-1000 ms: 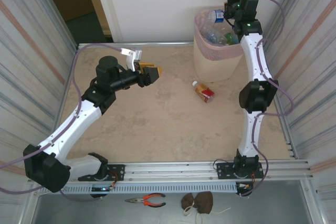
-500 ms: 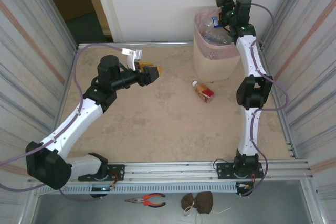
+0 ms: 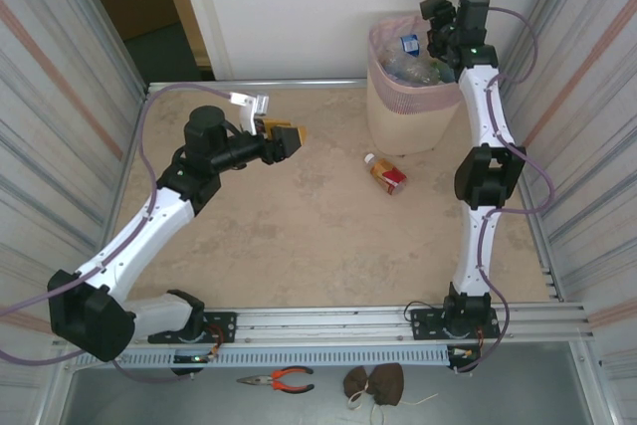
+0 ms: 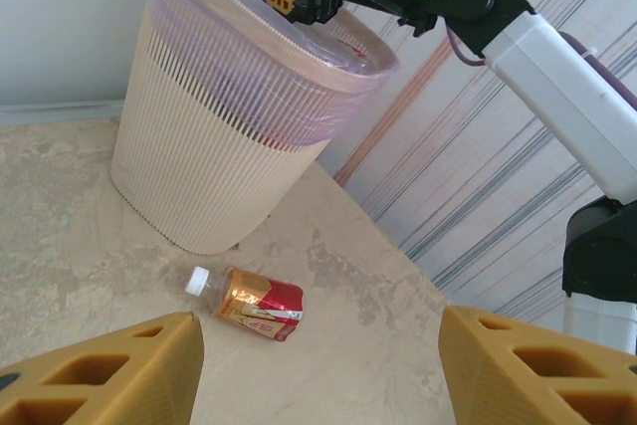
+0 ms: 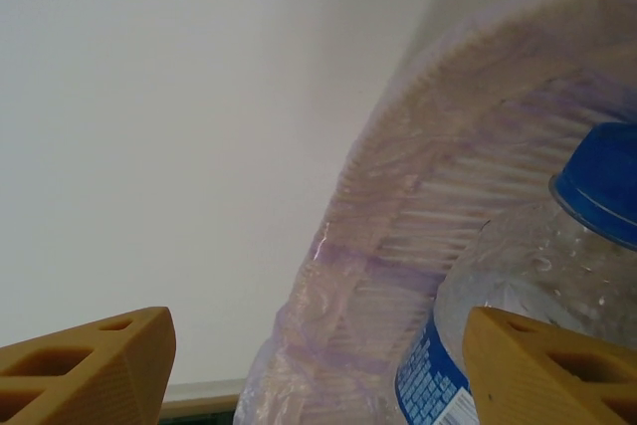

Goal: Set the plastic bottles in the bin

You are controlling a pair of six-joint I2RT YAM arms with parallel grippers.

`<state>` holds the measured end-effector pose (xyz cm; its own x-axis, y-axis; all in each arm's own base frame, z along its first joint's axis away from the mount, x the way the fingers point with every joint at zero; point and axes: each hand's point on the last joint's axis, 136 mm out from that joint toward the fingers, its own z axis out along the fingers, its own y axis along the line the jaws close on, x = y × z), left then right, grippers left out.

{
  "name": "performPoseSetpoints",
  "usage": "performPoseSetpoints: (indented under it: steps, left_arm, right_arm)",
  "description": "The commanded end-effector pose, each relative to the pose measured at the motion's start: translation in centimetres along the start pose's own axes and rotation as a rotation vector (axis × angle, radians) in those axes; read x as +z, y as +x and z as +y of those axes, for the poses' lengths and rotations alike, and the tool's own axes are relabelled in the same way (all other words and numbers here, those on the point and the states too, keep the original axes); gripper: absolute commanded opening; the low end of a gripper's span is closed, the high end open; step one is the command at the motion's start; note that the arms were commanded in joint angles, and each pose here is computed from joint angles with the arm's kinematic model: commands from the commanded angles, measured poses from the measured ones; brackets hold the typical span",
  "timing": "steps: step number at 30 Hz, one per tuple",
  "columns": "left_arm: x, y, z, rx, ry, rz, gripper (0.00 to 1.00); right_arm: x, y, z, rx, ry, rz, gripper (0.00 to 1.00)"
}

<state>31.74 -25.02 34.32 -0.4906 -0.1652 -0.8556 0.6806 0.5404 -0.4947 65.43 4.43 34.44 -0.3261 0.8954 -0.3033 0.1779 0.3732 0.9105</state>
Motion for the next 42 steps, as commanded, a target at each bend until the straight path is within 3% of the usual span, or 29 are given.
performPoseSetpoints:
  steps: [1, 14, 25, 33, 42]
  left_arm:
    - [-1.0, -1.0, -0.9, 0.023, 0.019, -0.041, 0.64]
    - [-1.3, 0.2, -0.6, 0.000, 0.011, -0.017, 0.64]
    - [-1.8, 1.1, -0.3, -0.022, -0.005, -0.011, 0.64]
    - [-1.8, 1.8, 0.1, -0.037, -0.015, 0.003, 0.63]
    - [-2.1, 2.0, 0.2, -0.030, -0.031, 0.002, 0.63]
  right_arm:
    - [-6.8, -0.2, 7.6, -0.202, -0.108, -0.009, 0.74]
    - [-17.4, 5.2, 6.3, -0.759, -0.034, 0.110, 0.73]
    - [-23.6, 13.2, -2.3, -1.132, -0.009, 0.226, 0.73]
    - [-22.5, 19.3, -11.9, -1.438, 0.084, 0.502, 0.76]
    - [-17.9, 21.6, -20.6, -1.578, 0.274, 0.707, 0.75]
